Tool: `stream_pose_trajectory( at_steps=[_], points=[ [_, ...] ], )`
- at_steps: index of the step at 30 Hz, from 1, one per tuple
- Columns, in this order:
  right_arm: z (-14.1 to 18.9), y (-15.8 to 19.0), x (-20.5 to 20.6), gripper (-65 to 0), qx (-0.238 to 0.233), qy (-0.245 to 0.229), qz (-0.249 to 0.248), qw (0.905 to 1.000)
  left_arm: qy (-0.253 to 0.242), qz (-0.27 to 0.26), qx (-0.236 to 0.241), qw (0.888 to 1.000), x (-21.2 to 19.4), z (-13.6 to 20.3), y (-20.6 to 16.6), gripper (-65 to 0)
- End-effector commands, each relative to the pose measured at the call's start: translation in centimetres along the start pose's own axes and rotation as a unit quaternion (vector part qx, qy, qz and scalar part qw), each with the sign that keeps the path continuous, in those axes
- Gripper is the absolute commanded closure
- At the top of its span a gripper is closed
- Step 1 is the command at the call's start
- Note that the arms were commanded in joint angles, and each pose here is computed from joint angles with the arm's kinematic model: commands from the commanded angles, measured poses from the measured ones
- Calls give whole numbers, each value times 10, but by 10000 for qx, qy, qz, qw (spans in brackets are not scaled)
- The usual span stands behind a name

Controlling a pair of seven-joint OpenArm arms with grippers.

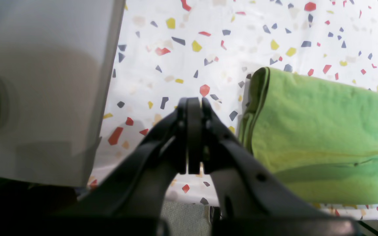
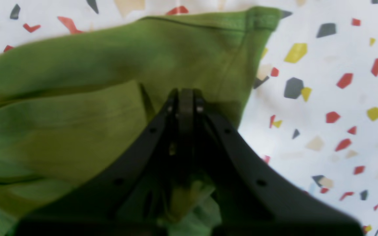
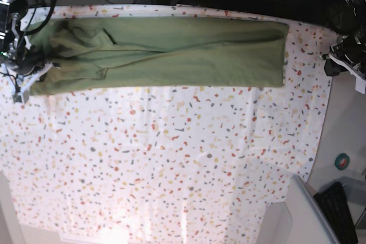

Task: Layout the t-shirt on the table in an organized manner, then fold the t-shirt properly
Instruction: 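Release the shirt and raise both grippers away, then regrasp the shirt's folded edge with the right gripper at the collar end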

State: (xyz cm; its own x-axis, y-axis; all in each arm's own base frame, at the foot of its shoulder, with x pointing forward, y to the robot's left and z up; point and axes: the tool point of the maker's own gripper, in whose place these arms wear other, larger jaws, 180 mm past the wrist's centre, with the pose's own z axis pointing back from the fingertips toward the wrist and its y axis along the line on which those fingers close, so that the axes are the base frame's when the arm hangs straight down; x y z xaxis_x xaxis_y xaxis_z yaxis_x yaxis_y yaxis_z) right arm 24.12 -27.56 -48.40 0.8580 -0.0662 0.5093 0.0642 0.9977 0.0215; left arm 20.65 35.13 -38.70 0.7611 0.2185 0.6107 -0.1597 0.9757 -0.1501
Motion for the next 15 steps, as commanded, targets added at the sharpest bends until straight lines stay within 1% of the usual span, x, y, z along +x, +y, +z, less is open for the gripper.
stream_pose_trajectory(
  at_steps=[1, 5, 10, 13, 15],
  points=[
    [7, -2, 19, 0, -25, -312, 62, 9995, -203, -99, 5, 9997, 15, 5, 2, 0],
    [23, 3, 19, 0, -37, -470, 266, 9985, -140, -165, 103, 9997, 13, 4, 6, 0],
    [30, 4, 7, 0, -54, -177, 354, 9992, -92, -257, 237, 9993, 13, 3, 9, 0],
    [35, 9, 8, 0, 48, -207, 525, 9984, -54, -191, 226, 9995, 11, 0, 11, 0],
    [39, 9, 11, 0, 22, -220, 560, 9982, -4, -140, 237, 9996, 7, -1, 13, 0]
  ],
)
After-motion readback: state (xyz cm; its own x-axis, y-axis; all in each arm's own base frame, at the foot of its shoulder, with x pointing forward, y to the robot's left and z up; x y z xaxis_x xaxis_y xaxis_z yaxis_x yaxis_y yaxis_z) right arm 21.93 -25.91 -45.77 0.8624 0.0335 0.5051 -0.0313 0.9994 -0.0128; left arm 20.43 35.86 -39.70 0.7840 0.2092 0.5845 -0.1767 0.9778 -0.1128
